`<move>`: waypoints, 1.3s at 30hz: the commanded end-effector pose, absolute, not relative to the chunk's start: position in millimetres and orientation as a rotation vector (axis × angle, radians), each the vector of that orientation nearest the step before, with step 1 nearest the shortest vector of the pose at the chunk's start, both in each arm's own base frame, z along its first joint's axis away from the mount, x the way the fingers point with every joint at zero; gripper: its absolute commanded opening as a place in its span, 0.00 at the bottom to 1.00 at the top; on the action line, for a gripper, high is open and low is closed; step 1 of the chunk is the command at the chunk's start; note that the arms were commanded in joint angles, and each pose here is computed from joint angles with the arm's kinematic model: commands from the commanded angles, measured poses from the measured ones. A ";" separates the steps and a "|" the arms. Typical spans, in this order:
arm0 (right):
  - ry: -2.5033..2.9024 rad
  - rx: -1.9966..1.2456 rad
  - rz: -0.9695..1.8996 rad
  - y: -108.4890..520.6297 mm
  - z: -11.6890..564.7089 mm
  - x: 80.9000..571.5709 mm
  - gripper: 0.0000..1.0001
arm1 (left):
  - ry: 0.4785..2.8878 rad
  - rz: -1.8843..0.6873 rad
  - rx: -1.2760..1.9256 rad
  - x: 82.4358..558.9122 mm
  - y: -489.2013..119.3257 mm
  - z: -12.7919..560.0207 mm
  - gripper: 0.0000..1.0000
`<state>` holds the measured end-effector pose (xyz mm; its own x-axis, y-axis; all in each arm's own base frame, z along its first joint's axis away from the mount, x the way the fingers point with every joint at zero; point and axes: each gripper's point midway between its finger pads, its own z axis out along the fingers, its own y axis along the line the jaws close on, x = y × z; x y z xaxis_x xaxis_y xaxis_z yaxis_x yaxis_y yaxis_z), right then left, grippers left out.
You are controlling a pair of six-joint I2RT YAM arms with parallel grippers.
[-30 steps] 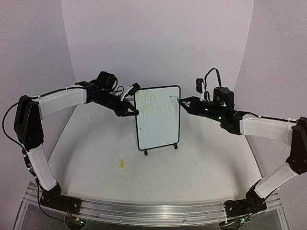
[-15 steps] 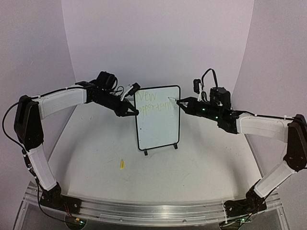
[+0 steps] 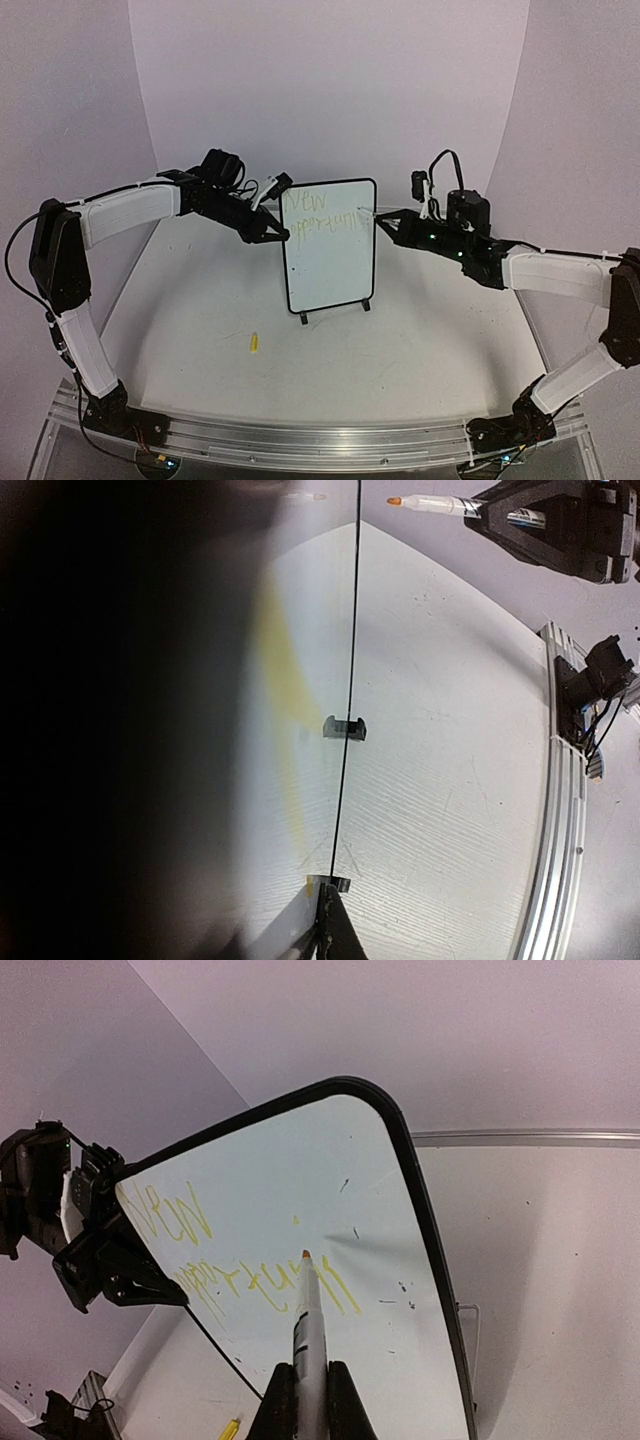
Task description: Write a sentence on the whiteboard
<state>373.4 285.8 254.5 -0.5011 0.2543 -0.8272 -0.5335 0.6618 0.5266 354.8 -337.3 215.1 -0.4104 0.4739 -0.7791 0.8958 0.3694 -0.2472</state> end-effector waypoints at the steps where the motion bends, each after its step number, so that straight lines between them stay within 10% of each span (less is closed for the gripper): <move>1: 1.848 -0.212 0.948 279.4 255.9 371.0 0.00 | 2.127 -0.789 1.199 354.1 -324.1 188.9 0.00; 39: 1.871 -0.113 0.833 267.4 245.6 391.9 0.00 | 2.122 -0.786 1.202 353.7 -323.7 190.9 0.00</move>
<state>387.2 277.4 228.6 -0.5060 0.2488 -0.8259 -0.4554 0.7361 0.5008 355.2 -336.8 214.8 -0.4346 0.4644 -0.7717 0.8840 0.3839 -0.2668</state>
